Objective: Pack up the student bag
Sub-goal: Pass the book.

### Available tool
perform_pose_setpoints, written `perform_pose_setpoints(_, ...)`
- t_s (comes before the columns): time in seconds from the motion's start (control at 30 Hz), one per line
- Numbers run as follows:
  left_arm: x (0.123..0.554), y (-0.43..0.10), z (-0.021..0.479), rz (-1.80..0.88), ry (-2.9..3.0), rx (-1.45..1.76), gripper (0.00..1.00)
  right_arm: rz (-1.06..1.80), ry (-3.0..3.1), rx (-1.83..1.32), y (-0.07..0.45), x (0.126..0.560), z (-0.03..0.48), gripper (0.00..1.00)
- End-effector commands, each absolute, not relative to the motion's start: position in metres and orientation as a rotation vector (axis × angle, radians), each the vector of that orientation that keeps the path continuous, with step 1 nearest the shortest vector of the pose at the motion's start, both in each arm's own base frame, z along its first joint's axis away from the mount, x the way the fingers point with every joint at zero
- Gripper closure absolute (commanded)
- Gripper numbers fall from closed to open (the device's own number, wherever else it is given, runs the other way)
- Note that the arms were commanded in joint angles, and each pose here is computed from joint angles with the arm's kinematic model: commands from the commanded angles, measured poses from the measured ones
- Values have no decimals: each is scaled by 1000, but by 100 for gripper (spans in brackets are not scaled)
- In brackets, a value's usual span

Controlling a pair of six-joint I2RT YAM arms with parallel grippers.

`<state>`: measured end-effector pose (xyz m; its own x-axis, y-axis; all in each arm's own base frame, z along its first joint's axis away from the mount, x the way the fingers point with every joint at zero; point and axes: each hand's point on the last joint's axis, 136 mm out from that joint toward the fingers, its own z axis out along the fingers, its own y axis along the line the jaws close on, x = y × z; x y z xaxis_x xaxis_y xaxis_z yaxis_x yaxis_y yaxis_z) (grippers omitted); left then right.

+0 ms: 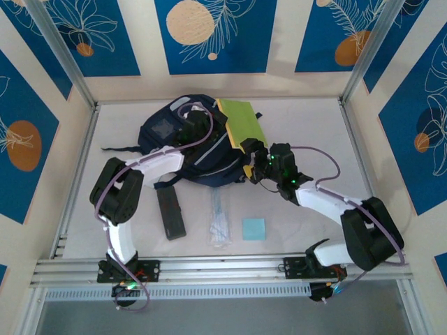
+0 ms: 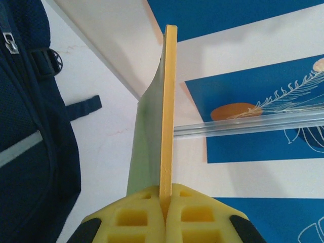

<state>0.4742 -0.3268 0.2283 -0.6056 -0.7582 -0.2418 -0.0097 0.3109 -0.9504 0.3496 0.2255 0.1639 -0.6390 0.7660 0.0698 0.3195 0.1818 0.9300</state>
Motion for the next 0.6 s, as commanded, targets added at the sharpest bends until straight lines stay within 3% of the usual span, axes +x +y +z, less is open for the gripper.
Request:
perform_pose_setpoints(0.0,465,-325,276,-1484,1708,-693,100,1585,1838,1019,229,372,196,0)
perform_pose_setpoints(0.1,457,-326,271,-1484,1728,-698,100,1559,1754,1027,220,380,197,2)
perform_pose_setpoints(0.17,453,-326,269,-1486,1737,-698,100,1518,1729,1031,211,384,196,13)
perform_pose_setpoints(0.23,448,-325,267,-1485,1749,-693,100,1487,1736,1038,203,388,195,42)
perform_pose_setpoints(0.37,441,-325,261,-1462,1802,-653,98,1478,1739,1046,191,391,197,90)
perform_pose_setpoints(0.4,439,-326,259,-1455,1823,-629,90,1467,1744,1058,187,390,196,100)
perform_pose_setpoints(0.5,432,-327,246,-1413,1917,-544,59,1401,1774,1081,171,385,192,100)
perform_pose_setpoints(0.57,427,-328,238,-1365,1982,-454,48,1339,1799,1068,156,379,193,100)
